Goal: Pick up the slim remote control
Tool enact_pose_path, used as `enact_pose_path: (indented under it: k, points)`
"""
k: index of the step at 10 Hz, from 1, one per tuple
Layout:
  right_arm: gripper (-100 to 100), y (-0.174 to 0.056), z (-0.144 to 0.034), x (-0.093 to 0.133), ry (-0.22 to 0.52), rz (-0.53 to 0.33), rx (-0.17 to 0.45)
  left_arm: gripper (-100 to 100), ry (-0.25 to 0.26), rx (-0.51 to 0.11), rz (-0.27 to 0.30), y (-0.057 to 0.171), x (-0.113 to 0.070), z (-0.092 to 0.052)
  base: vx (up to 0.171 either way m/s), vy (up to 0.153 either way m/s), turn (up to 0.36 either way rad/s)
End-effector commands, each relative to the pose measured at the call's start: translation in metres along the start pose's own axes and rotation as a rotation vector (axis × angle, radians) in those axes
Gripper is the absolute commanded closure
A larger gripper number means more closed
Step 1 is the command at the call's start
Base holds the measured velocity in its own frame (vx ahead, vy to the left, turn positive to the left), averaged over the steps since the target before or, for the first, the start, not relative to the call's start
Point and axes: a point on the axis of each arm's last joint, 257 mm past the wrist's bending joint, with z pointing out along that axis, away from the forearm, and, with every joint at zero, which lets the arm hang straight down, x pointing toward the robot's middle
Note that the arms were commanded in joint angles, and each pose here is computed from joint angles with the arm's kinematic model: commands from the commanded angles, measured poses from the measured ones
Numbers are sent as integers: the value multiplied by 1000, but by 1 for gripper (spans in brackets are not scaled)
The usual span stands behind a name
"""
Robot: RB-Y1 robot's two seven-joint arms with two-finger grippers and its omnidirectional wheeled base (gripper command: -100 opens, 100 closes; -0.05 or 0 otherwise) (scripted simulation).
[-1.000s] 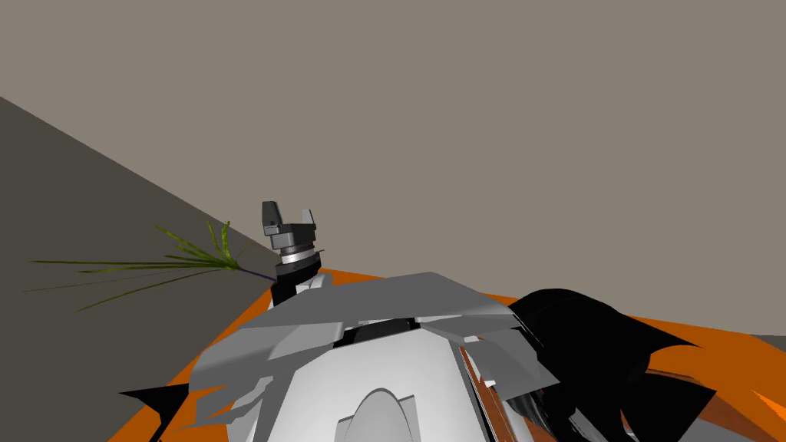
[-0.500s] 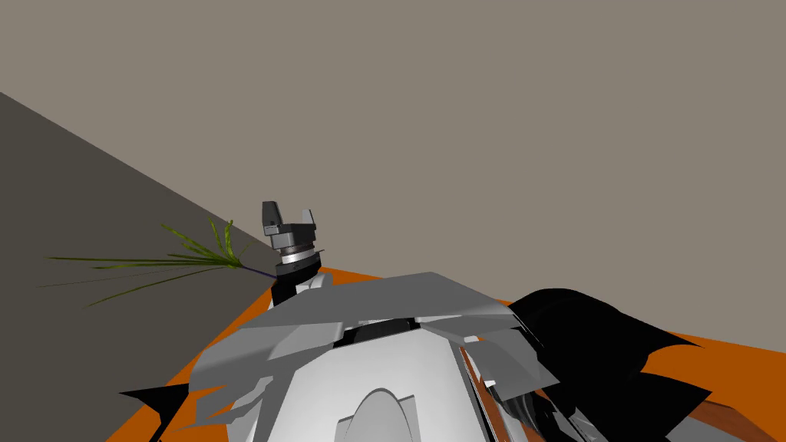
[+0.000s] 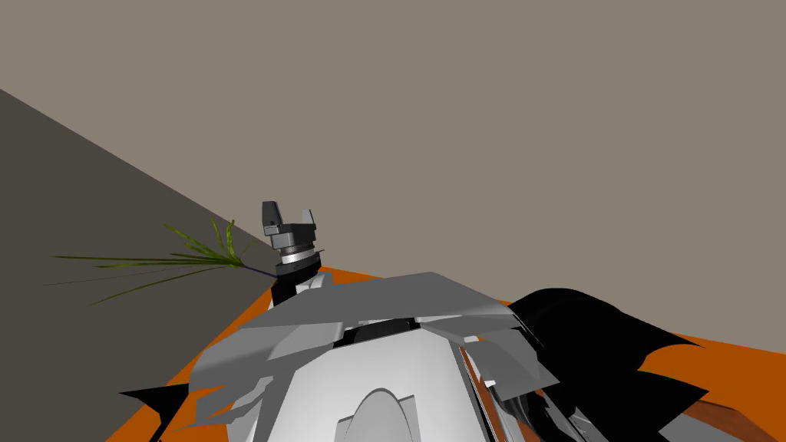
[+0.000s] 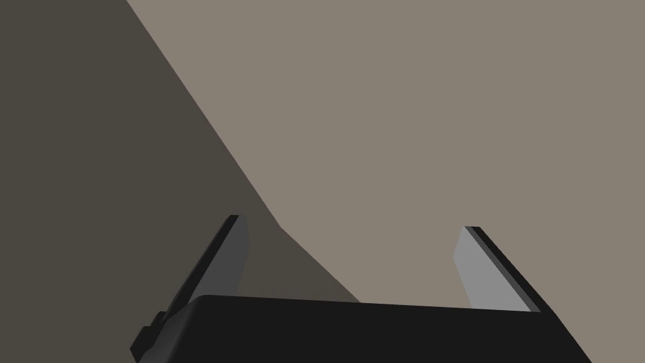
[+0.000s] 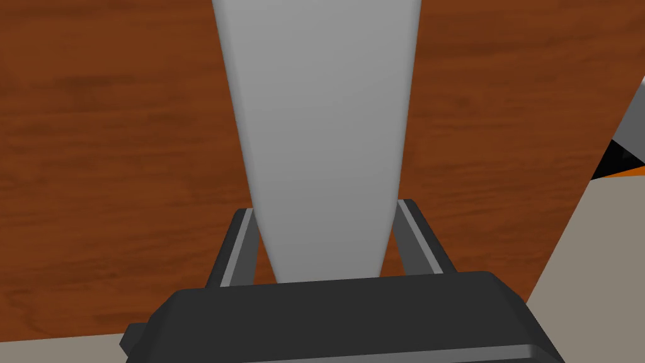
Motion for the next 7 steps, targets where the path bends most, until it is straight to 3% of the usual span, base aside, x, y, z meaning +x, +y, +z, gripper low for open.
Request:
enact_pose_path:
  k: [1, 2, 3, 4, 5, 7]
  points:
    - [100, 0, 0, 0, 0, 0, 0, 0, 0, 0, 0, 0, 0, 0, 0, 0, 0]
    - [100, 0, 0, 0, 0, 0, 0, 0, 0, 0, 0, 0, 0, 0, 0, 0, 0]
    - [0, 0, 0, 0, 0, 0, 0, 0, 0, 0, 0, 0, 0, 0, 0, 0, 0]
    - [100, 8, 6, 0, -1, 4, -1, 0, 0, 0, 0, 0, 0, 0, 1, -11, -7]
    - [100, -7, -7, 1, 2, -4, 0, 0, 0, 0, 0, 0, 0, 0, 4, -3, -13]
    - [100, -13, -12, 1, 3, -8, 0, 0, 0, 0, 0, 0, 0, 0, 4, -4, -12]
